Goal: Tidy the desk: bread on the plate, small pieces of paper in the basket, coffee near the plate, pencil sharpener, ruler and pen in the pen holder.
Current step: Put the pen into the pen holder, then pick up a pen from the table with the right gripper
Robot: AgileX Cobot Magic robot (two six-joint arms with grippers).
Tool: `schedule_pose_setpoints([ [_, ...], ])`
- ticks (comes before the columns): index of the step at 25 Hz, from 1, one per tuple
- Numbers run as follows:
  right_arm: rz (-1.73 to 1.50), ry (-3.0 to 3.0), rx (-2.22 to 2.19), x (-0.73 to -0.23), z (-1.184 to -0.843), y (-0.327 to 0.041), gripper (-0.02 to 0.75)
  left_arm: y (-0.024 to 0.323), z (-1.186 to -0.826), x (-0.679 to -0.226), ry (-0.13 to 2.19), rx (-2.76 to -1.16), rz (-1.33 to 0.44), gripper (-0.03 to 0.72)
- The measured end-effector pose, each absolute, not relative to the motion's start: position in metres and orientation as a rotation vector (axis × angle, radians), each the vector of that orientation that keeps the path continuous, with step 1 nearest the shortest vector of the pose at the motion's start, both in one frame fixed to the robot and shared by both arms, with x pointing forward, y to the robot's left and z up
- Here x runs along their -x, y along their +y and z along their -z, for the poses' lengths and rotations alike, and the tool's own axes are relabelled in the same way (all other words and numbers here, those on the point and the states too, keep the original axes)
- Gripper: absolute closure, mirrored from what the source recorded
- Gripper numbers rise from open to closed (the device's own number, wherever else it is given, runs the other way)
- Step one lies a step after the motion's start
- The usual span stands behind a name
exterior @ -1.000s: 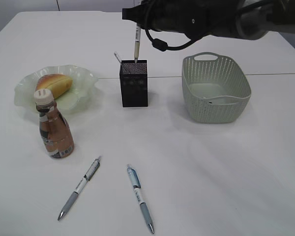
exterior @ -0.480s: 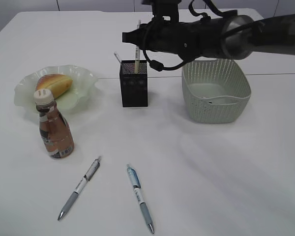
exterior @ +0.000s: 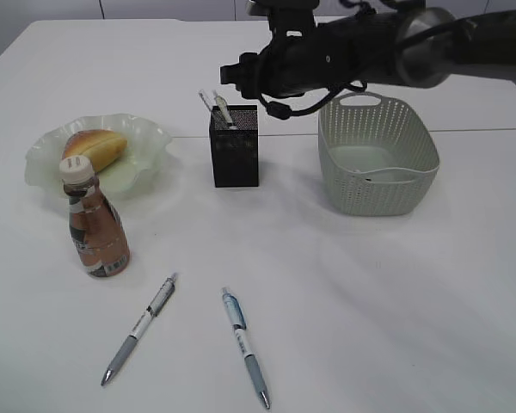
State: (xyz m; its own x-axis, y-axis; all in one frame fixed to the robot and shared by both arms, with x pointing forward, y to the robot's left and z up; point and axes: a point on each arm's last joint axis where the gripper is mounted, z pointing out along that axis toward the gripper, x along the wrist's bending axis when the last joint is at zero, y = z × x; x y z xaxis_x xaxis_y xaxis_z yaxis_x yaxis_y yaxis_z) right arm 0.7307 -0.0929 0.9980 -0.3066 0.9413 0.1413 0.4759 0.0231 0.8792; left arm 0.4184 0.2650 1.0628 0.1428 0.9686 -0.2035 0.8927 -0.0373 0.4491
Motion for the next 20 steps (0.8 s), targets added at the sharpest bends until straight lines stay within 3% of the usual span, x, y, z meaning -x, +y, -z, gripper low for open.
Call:
schedule_pose_setpoints([
  [9,-0.859,2.176,-1.736,-0.695,-1.048,-0.100,0.359,0.265,-1.063,-0.419,1.772,-1.949,-0.224,0.256],
  [20,-0.559,2.467,-1.642,-0.647,-1.064,-0.064,0.364,0.265,-1.064,-0.420,1.768,-1.941,-0.236,0.256],
])
